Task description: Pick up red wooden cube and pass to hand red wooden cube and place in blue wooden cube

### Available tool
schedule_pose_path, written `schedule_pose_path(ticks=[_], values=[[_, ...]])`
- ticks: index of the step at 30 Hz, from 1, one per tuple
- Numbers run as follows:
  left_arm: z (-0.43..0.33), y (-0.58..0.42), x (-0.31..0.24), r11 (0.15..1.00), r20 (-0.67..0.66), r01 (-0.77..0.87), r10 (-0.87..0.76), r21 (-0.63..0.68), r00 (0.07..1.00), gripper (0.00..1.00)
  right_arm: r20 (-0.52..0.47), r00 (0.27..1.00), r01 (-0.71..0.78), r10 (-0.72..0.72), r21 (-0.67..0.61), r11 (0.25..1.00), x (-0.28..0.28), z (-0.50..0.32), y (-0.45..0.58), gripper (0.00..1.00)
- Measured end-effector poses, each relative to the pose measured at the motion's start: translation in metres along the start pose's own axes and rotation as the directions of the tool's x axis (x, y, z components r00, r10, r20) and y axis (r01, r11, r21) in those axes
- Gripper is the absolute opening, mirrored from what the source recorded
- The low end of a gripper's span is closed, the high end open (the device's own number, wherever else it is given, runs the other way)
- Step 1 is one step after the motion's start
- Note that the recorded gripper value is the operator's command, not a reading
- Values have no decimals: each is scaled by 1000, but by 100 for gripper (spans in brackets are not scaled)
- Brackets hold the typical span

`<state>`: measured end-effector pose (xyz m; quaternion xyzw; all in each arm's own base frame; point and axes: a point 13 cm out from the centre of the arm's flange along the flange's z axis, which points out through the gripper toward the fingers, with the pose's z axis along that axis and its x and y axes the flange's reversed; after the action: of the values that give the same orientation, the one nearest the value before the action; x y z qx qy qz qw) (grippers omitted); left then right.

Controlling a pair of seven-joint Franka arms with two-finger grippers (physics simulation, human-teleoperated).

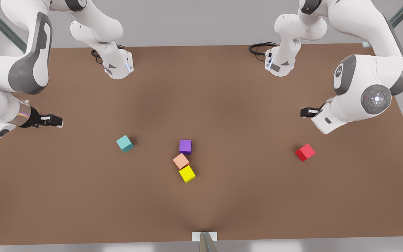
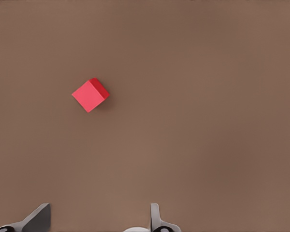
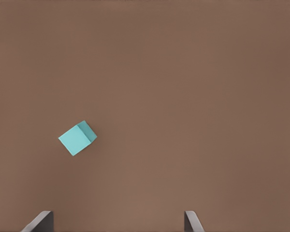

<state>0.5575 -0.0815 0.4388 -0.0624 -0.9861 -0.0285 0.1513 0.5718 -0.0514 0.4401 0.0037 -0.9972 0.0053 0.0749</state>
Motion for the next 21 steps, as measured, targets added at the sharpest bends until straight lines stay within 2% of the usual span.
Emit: schedule_pose_path(ticks=[4,8,11,14,21], values=[[11,5,-17,1000,10,26,-26,1,1000,100,22,1000,10,-10,3,1000,-6,-2,1,100],[105,71,-99,988,-64,151,-152,-10,986,100,27,999,18,-18,3,1000,-8,0,0,100],[180,114,-136,974,-83,225,-224,0,971,100,31,999,23,-23,4,1000,-9,1,0,100],[234,131,-149,956,-74,287,-283,54,956,100,34,999,27,-27,5,1000,-10,1,0,100],[280,134,-149,912,-38,392,-390,125,920,100,36,999,39,-40,9,999,-12,1,3,100]])
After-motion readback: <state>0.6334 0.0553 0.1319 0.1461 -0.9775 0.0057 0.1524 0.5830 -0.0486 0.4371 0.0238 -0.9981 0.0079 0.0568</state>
